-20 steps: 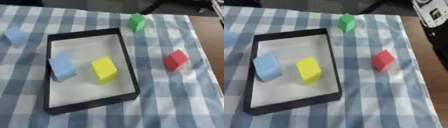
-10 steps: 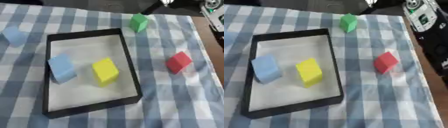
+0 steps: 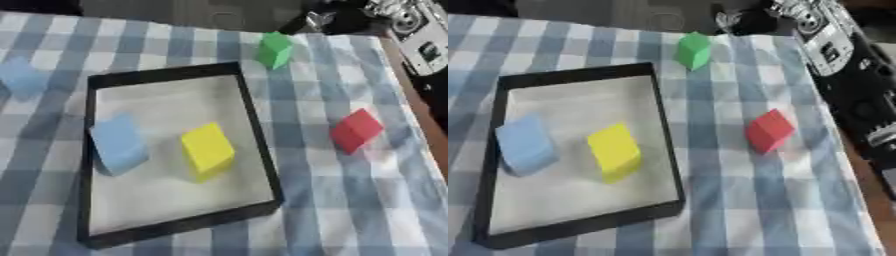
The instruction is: Pick up objects on the table and place them in the box.
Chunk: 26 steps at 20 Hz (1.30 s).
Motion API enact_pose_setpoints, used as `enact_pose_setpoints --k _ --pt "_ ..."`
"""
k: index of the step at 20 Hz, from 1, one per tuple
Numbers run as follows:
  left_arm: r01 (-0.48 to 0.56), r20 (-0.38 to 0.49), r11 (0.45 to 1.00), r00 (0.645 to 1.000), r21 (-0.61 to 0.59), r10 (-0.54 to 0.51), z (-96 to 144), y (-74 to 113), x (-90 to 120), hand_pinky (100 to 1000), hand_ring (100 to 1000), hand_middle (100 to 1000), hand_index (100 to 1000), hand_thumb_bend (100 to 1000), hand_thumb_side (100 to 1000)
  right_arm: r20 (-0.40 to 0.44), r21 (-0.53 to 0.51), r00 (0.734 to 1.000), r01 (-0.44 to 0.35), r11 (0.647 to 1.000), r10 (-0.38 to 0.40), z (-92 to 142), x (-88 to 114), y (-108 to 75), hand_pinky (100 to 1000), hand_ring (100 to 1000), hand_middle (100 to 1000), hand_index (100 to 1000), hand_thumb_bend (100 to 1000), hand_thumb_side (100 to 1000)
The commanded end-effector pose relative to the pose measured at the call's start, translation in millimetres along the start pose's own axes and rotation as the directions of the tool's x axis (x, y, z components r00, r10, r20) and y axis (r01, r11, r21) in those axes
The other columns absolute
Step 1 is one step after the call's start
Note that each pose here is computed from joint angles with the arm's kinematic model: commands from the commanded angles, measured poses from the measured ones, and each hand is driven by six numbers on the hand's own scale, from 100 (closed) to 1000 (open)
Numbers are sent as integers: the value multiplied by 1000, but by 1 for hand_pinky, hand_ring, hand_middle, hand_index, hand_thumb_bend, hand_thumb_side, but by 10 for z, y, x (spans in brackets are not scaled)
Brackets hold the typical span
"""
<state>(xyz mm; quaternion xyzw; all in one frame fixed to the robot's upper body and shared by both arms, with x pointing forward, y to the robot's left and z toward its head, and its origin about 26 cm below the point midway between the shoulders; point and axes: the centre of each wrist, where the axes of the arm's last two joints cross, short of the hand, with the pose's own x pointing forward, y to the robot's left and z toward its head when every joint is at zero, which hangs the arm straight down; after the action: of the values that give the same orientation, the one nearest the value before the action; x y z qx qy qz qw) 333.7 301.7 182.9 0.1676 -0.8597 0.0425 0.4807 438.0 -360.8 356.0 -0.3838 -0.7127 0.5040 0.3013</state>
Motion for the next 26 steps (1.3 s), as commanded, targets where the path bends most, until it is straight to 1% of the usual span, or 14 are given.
enact_pose_setpoints --k 1,3,6,7,13,17,18,19,21,26 --pt "11 39 1000 999 -10 -11 -54 43 102 609 741 710 809 447 614 12 18 1000 -25 1000 25 32 -21 -127 908 923 927 905 100 578" --pt "11 41 1000 999 -11 -11 -58 42 106 609 741 710 809 447 614 25 37 999 -25 999 24 34 -22 -126 909 923 929 907 100 604" --pt "10 42 1000 999 -14 -9 -61 36 110 609 741 709 809 446 614 49 62 999 -27 998 24 30 -12 -124 908 924 932 915 100 720" --pt "10 41 1000 999 -16 -9 -62 35 110 610 742 710 809 446 615 56 68 998 -30 997 26 29 -6 -127 907 924 932 915 100 739" --pt "9 41 1000 999 -21 -8 -64 32 112 610 742 710 809 447 616 84 103 996 -37 994 28 19 18 -123 906 920 927 913 100 780" --pt "7 43 1000 999 -23 -6 -66 28 117 610 742 709 810 448 616 93 134 995 -42 990 30 16 25 -114 905 919 925 915 100 846" --pt "7 43 1000 999 -24 -6 -66 27 117 610 742 709 810 448 616 93 139 995 -44 989 31 18 23 -112 905 920 926 917 100 879" --pt "7 43 1000 999 -24 -6 -66 27 117 610 742 709 810 448 616 92 144 995 -46 988 33 21 21 -110 905 920 926 918 100 887" --pt "7 42 1000 999 -24 -6 -65 28 115 610 742 709 810 448 616 89 150 995 -50 987 37 27 15 -106 905 921 927 920 100 931" --pt "5 41 1000 999 -22 -4 -64 31 114 610 742 709 809 448 616 85 160 995 -60 985 47 28 10 -82 905 921 929 922 100 996"
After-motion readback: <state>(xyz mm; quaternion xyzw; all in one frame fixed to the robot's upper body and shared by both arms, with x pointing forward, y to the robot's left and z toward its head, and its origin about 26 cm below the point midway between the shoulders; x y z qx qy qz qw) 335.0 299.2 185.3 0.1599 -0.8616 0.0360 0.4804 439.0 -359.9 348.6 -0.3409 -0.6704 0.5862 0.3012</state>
